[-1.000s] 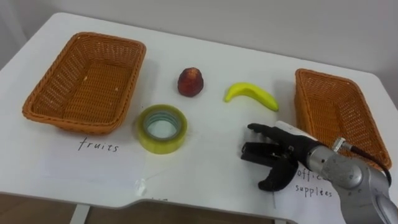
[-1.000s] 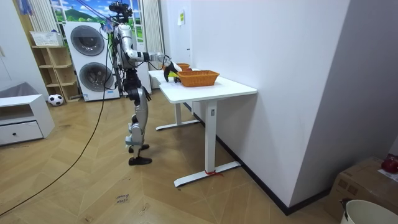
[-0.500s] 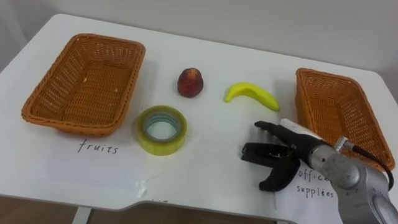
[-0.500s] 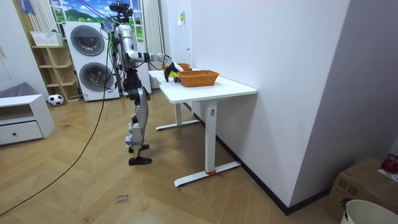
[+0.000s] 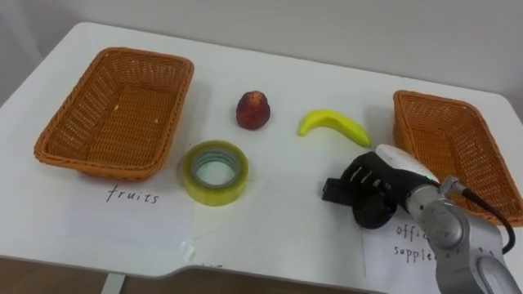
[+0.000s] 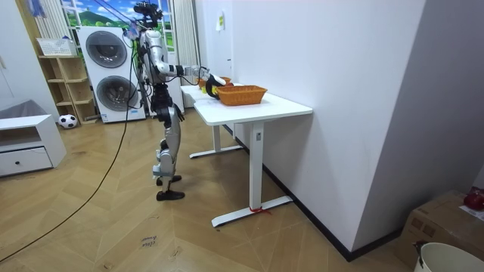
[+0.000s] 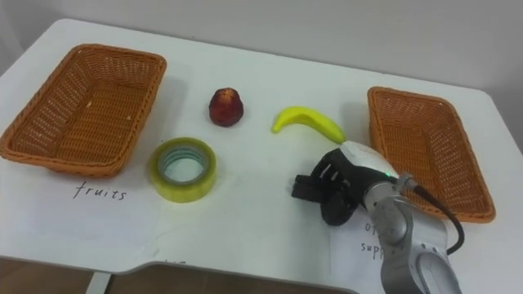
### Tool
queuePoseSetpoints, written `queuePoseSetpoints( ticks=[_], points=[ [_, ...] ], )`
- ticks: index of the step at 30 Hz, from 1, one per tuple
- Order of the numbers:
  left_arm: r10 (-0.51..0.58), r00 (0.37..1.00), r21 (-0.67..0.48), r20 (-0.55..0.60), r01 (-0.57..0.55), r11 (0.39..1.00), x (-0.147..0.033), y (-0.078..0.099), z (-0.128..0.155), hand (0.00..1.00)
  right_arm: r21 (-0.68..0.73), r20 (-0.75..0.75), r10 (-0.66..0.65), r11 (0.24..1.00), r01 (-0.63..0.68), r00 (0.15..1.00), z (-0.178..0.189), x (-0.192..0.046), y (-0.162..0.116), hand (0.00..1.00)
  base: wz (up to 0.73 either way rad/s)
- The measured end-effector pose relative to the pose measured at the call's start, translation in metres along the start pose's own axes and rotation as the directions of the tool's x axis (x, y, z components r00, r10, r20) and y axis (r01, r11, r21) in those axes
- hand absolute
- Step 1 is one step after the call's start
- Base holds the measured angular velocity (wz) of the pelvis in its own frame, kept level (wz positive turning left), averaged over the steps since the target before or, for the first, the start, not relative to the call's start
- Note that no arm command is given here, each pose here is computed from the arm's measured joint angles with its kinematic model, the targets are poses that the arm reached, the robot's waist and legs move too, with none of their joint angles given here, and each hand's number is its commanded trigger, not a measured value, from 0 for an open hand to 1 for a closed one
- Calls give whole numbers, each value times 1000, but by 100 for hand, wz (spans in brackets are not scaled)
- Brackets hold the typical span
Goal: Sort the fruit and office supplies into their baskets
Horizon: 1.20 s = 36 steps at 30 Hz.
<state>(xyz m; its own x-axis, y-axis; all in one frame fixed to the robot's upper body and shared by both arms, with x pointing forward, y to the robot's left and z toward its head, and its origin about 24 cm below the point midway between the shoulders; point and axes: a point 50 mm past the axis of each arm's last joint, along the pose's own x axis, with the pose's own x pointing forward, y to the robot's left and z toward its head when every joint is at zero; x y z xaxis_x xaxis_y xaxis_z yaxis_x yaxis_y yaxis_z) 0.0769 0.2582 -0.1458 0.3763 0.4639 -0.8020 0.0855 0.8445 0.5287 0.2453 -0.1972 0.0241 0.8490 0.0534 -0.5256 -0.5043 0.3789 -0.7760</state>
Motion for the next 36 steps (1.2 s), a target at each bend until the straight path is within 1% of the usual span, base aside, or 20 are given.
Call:
queuePoseSetpoints(
  ticks=[14,22,24,26,28,33,36],
  points=[
    [-3,1000,10,-4,3,1000,0,-1,-2,0,57,31,23,998,-24,999,1,0,1,100,0],
    [-4,1000,5,14,4,1000,0,-1,0,0,91,69,19,995,-25,997,5,-3,-5,100,0],
    [-8,1000,-13,14,8,1000,0,-2,-1,0,113,109,30,993,-42,994,10,-5,-6,100,-2],
    [-15,1000,-37,13,15,999,-1,-3,-2,0,160,192,32,985,-63,981,20,-11,-10,100,0],
    [-19,1000,-35,8,20,999,-1,-4,-5,0,195,258,26,978,-79,966,28,-15,-14,100,2],
    [-51,999,-31,-19,50,998,-2,-9,-14,0,232,375,-48,972,-44,926,41,-24,-31,100,4],
    [-64,997,-38,-33,63,997,-2,-9,-17,0,265,399,-92,964,-18,912,40,-27,-41,100,0]
  ],
)
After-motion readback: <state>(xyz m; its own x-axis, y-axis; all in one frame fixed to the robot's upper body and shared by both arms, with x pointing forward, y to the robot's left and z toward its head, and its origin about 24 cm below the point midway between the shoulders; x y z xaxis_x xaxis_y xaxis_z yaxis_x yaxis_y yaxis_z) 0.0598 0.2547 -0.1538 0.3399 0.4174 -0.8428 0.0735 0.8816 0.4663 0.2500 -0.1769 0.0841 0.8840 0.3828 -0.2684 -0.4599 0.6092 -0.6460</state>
